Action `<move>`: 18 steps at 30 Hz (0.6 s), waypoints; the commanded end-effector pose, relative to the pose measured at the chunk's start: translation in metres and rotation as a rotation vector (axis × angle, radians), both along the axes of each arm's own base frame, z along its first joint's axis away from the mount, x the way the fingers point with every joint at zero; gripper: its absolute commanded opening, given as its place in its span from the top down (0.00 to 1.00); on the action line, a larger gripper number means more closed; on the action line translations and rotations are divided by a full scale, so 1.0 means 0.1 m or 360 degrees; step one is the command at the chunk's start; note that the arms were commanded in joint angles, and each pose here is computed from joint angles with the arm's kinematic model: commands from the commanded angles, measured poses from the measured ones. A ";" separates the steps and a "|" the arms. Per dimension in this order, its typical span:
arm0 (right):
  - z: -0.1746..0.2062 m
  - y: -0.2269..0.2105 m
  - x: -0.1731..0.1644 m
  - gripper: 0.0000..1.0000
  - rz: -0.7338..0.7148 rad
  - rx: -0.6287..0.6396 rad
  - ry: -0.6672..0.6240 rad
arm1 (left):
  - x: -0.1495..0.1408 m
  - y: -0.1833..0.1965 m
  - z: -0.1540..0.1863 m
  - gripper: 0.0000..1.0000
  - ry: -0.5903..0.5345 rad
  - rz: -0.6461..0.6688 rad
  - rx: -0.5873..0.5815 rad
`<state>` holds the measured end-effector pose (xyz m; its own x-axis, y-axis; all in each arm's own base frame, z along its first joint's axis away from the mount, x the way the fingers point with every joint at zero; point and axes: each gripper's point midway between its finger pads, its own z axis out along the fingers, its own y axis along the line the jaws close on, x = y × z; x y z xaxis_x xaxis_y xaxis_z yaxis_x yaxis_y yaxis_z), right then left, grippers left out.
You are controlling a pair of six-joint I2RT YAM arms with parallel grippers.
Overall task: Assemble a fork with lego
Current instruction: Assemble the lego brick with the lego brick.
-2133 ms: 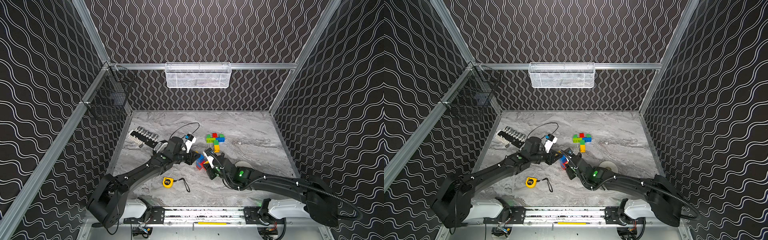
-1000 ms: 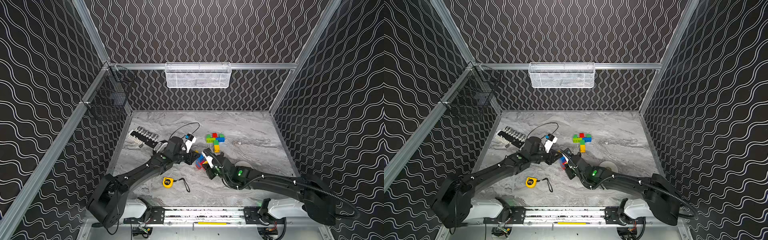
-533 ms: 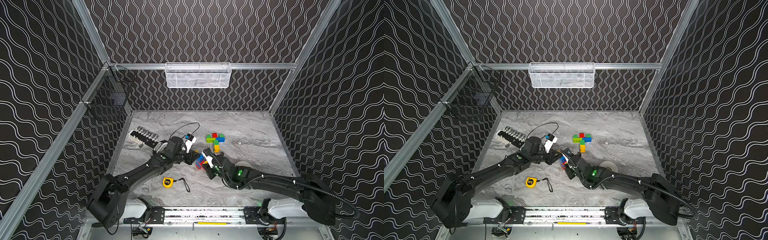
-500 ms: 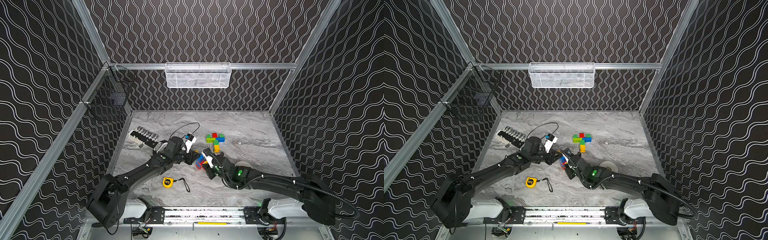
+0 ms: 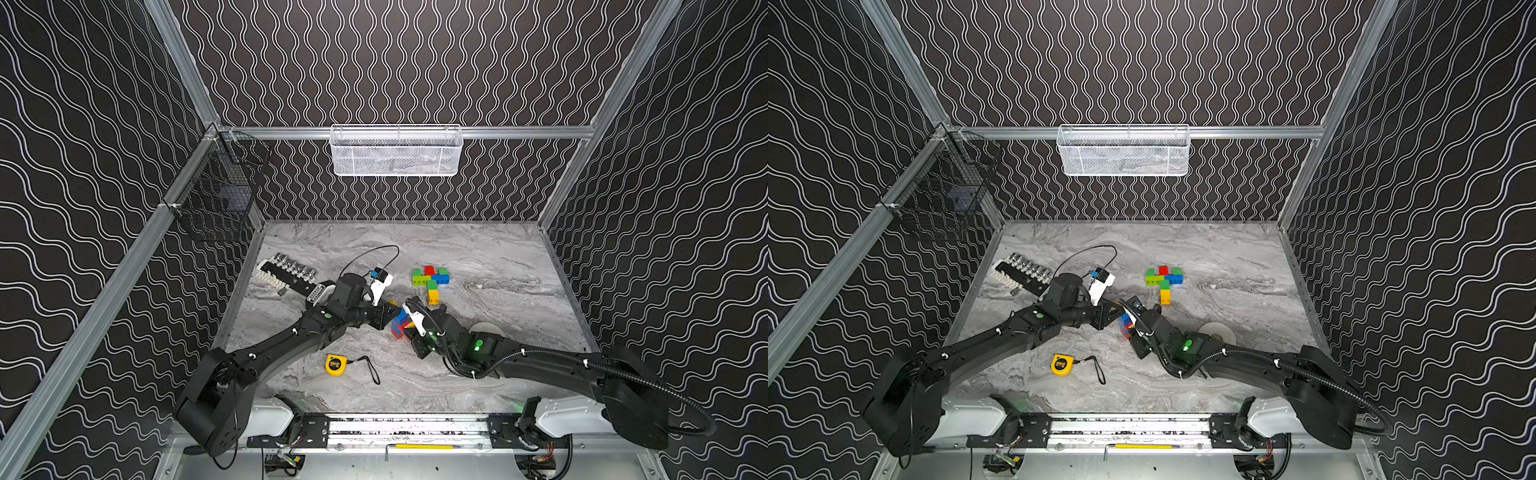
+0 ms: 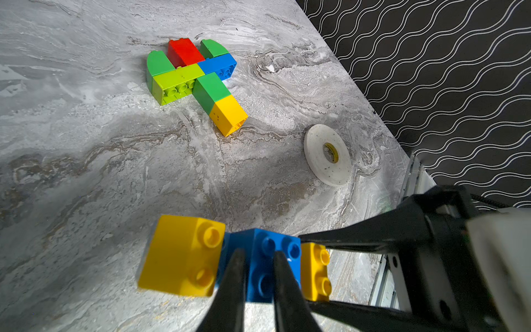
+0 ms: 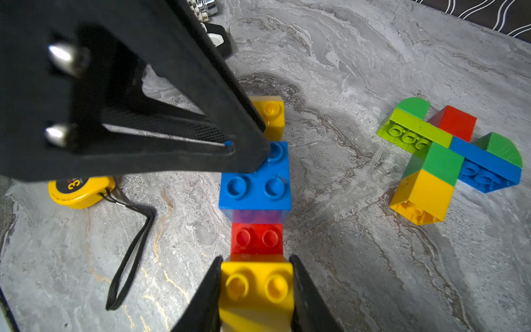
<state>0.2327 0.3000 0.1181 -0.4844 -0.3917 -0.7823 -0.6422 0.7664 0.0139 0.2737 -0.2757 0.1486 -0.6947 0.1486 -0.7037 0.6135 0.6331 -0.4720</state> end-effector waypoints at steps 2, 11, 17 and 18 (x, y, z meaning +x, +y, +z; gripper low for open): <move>-0.28 -0.13 -0.15 1.00 0.0036 -0.0147 0.0149 | -0.06 0.06 -0.14 0.82 0.0087 0.0015 0.0070; -0.32 -0.13 -0.17 1.00 0.0033 -0.0143 0.0168 | -0.06 0.06 -0.15 0.82 0.0089 0.0014 0.0071; -0.36 -0.13 -0.18 1.00 0.0039 -0.0150 0.0184 | -0.07 0.06 -0.14 0.82 0.0086 0.0014 0.0070; -0.37 -0.13 -0.18 1.00 0.0041 -0.0153 0.0188 | -0.06 0.07 -0.14 0.82 0.0085 0.0015 0.0069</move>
<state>0.2335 0.3013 0.1141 -0.4861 -0.3883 -0.7829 -0.6406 0.7677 0.0169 0.2750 -0.2750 0.1485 -0.6924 0.1467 -0.7065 0.6119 0.6382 -0.4671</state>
